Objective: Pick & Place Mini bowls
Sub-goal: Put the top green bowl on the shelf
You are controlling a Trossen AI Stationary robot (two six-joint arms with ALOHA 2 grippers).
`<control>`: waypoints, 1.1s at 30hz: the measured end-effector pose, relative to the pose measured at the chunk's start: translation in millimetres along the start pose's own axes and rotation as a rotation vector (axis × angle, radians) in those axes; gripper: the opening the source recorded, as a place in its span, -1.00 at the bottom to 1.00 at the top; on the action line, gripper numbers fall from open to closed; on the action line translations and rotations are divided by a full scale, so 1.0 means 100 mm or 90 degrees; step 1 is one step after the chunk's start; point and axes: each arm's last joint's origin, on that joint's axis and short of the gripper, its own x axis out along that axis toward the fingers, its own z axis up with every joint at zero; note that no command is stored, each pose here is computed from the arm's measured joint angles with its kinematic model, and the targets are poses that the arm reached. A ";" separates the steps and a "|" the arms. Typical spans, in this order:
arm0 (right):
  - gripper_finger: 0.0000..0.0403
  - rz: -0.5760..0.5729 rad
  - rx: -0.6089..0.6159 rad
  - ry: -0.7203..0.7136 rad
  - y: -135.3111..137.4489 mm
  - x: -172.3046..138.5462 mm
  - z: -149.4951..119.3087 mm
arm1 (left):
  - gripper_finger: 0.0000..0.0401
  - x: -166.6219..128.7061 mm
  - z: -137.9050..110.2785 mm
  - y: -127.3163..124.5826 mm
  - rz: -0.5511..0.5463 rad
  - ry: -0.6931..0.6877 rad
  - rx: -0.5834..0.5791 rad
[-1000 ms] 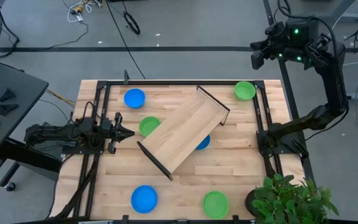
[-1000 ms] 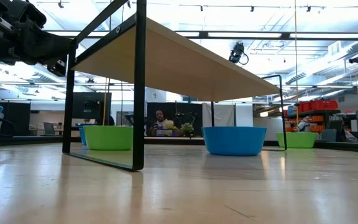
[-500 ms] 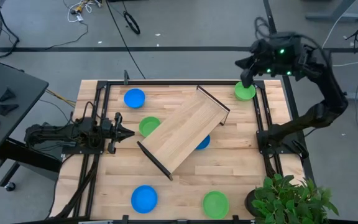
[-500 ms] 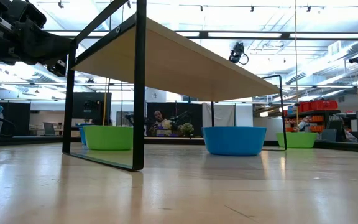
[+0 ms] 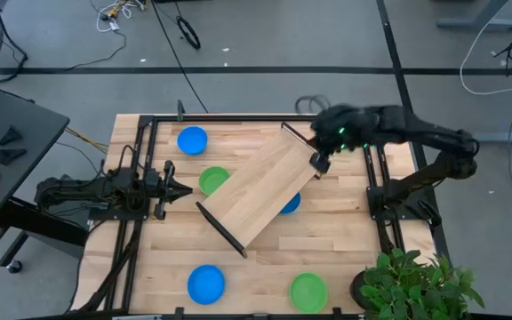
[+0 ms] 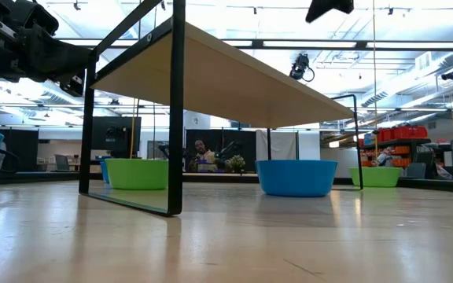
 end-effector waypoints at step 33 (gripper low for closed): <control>-1.00 -0.383 0.249 0.175 -0.91 0.92 -0.64 | -0.84 0.00 0.00 0.00 0.000 0.000 0.000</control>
